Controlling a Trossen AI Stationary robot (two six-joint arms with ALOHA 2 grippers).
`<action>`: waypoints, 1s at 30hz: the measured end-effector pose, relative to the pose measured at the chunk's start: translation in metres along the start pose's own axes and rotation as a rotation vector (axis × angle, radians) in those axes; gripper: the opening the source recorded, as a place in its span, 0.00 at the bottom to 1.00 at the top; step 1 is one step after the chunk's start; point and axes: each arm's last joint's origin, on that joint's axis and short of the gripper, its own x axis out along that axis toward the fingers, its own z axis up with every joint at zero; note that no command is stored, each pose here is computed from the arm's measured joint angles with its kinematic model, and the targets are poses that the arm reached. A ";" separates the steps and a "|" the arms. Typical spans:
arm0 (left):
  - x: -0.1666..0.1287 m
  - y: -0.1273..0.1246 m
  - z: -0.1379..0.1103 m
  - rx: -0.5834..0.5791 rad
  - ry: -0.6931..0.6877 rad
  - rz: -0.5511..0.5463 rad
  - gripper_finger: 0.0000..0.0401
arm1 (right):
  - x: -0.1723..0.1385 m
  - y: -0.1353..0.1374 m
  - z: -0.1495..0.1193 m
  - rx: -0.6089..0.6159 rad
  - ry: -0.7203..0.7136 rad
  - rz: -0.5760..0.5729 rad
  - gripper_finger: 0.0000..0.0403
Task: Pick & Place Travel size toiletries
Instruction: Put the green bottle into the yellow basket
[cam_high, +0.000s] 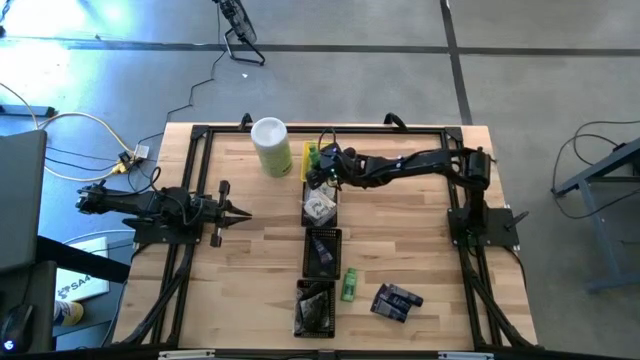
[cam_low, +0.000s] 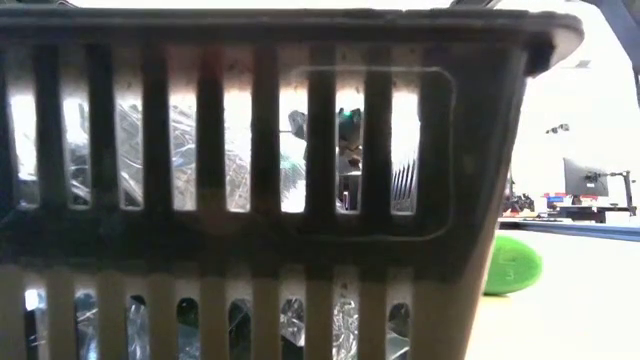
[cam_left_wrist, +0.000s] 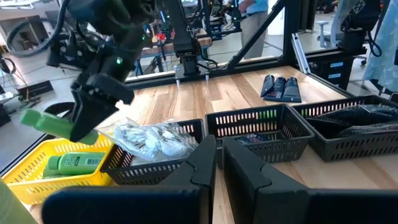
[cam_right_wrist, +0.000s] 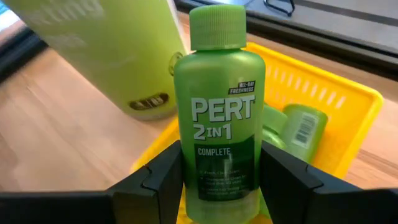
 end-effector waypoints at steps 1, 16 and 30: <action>0.000 0.000 0.000 0.000 0.000 0.000 0.06 | 0.001 -0.001 -0.002 -0.004 0.010 -0.008 0.43; 0.000 0.000 0.000 0.000 0.000 0.000 0.06 | 0.006 -0.003 -0.007 -0.016 0.035 -0.023 0.43; 0.000 0.000 0.000 0.000 -0.001 0.000 0.06 | 0.006 -0.003 -0.006 -0.019 0.031 -0.024 0.60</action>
